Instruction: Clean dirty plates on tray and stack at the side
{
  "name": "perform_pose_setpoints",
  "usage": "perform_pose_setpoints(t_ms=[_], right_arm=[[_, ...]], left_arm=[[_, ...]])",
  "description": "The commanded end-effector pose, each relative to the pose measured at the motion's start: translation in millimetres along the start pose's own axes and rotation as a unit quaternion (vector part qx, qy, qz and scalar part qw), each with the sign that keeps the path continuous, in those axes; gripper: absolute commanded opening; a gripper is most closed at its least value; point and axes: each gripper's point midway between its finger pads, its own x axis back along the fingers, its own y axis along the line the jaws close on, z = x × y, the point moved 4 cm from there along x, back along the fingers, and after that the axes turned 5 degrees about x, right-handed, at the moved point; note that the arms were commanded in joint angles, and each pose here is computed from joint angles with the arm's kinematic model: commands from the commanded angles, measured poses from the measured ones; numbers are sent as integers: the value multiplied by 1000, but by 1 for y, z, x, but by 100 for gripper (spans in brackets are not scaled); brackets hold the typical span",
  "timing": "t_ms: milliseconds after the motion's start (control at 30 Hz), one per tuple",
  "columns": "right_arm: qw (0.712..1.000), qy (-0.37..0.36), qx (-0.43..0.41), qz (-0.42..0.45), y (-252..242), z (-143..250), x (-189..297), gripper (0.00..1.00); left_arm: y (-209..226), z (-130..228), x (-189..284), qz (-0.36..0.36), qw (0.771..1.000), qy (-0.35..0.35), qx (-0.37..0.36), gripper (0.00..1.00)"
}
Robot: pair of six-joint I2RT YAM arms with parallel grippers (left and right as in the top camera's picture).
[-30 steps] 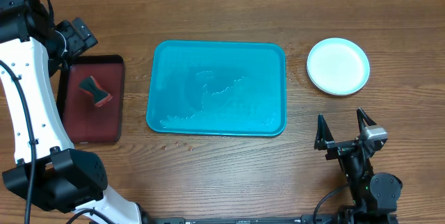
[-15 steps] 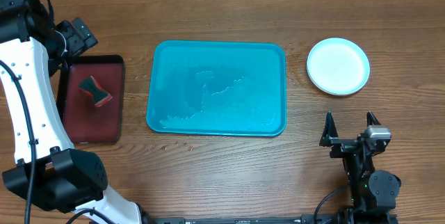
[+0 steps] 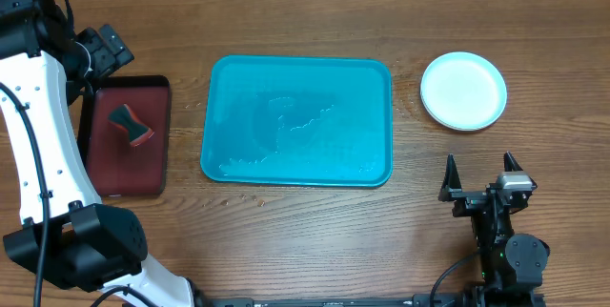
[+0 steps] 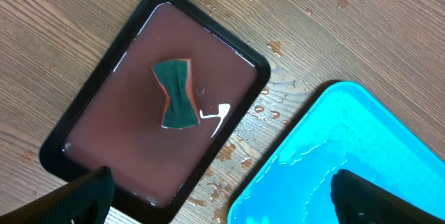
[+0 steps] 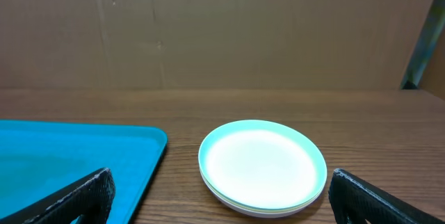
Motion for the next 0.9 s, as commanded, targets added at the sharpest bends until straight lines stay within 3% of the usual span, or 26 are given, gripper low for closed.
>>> perform_pose_setpoints(t_ms=[0, 867], right_arm=[[1000, -4, 4, 3, -1, 1, 0, 100], [1000, -4, 4, 4, -1, 1, 0, 100]], left_arm=[[0, 1, -5, -4, 1000, 5, 1, 100], [2, 3, -6, -9, 1000, 13, -3, 100]])
